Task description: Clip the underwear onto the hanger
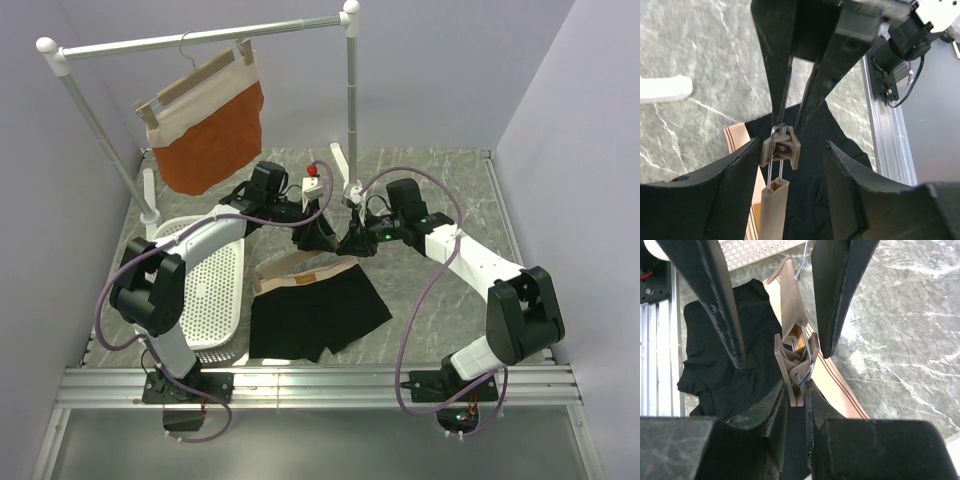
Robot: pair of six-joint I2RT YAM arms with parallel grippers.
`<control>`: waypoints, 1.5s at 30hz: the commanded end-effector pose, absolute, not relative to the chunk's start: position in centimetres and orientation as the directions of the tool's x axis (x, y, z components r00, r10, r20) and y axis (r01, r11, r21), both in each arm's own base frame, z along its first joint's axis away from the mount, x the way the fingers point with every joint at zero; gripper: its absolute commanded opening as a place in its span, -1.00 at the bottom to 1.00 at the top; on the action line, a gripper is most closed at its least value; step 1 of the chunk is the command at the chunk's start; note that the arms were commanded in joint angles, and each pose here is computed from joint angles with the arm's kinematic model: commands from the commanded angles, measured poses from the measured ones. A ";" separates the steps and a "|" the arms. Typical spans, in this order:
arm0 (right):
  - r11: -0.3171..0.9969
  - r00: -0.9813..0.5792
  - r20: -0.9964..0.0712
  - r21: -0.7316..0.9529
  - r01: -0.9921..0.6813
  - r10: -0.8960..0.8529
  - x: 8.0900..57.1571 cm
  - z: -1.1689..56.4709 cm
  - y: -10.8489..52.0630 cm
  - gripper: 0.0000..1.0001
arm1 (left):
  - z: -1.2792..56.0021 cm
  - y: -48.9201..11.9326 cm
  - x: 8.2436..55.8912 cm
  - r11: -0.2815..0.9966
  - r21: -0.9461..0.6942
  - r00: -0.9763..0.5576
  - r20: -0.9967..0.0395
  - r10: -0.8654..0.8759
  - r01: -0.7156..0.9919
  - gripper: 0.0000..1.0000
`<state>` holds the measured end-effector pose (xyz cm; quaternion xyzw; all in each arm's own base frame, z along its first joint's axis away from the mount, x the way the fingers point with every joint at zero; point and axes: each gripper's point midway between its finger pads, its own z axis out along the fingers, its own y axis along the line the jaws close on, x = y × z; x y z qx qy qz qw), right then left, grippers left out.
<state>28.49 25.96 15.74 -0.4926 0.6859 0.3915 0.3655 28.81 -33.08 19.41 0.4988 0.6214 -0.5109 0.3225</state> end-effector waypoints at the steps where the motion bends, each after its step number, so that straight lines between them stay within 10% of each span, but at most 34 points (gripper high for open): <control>1: 0.202 -0.168 -0.917 0.099 -0.974 -0.362 29.0 18.7 26.4 -1.00 | 19.2 -33.2 28.8 -0.036 -0.286 -0.263 -0.918 0.297 0.958 0.17; 18: 0.203 -0.183 -0.913 0.113 -0.973 -0.365 28.9 18.6 26.4 -1.00 | 19.4 -33.4 28.9 -0.036 -0.297 -0.274 -0.916 0.293 0.954 -0.23; 27: 0.279 -0.269 -0.899 0.175 -0.944 -0.345 29.6 18.2 25.0 0.18 | 18.7 -32.9 29.0 -0.018 -0.319 -0.299 -0.904 0.305 0.948 -0.97; 45: 0.368 -0.502 -0.833 0.403 -0.838 -0.231 30.6 17.3 20.7 0.21 | 17.0 -32.7 30.9 0.024 -0.351 -0.336 -0.872 0.356 0.936 -0.99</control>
